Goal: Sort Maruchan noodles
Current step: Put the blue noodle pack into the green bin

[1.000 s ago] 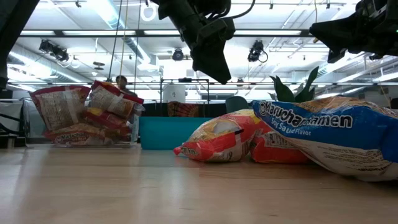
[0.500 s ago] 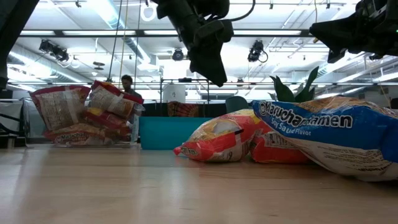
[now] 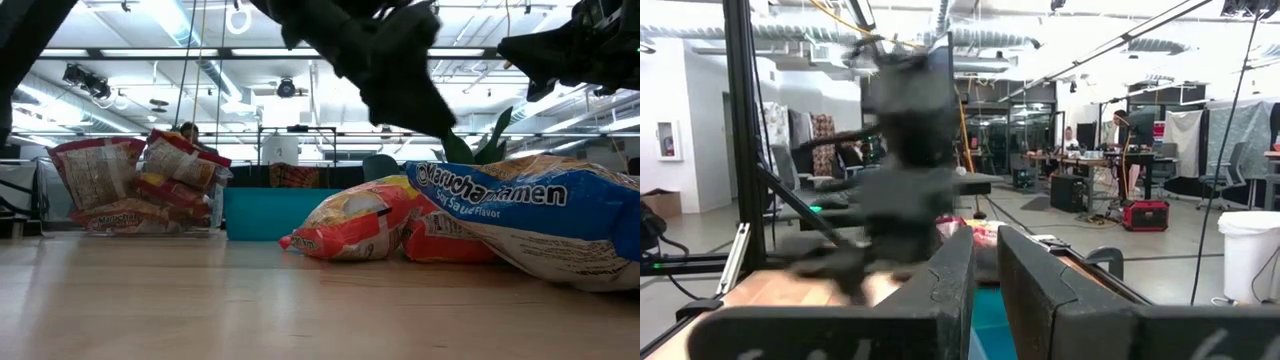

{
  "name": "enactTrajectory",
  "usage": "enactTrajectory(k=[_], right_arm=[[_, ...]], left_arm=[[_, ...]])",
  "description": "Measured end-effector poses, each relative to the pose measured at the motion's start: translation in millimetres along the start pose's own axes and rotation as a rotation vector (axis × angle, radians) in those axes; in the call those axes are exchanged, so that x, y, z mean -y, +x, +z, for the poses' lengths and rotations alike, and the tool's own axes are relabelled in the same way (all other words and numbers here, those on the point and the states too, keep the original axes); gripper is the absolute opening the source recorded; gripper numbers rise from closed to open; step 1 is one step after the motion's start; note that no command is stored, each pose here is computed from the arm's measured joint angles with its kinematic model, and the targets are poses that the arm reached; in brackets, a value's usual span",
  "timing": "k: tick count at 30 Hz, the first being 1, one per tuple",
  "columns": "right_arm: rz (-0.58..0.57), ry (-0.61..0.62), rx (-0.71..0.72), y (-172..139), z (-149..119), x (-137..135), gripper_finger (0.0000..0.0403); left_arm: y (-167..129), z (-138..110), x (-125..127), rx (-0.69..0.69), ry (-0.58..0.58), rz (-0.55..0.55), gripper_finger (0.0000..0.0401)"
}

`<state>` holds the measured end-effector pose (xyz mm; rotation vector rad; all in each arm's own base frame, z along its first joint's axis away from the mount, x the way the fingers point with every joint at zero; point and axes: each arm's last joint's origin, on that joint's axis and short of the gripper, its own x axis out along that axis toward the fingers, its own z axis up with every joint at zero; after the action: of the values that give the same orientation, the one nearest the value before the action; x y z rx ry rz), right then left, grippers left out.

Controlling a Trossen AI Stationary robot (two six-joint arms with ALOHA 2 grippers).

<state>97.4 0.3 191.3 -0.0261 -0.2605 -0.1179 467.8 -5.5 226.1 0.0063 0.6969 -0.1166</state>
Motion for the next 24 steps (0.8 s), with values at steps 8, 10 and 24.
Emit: enactTrajectory(k=[8, 10, 24], right_arm=[[0.000, 0.000, 0.000, 0.0, 0.0, 0.0, 0.0055], [0.000, 0.000, 0.000, 0.0, 0.0, 0.0, 0.0055], [0.000, 0.000, 0.001, 0.0, 0.0, 0.0, 0.0055]], left_arm=[[36.2, -8.6, 41.2, 0.076, 0.043, 0.030, 0.0169], [44.7, -9.4, 47.5, 0.120, 0.034, 0.048, 0.0169], [83.0, -37.6, 62.9, 0.101, 0.066, 0.154, 0.0169]])
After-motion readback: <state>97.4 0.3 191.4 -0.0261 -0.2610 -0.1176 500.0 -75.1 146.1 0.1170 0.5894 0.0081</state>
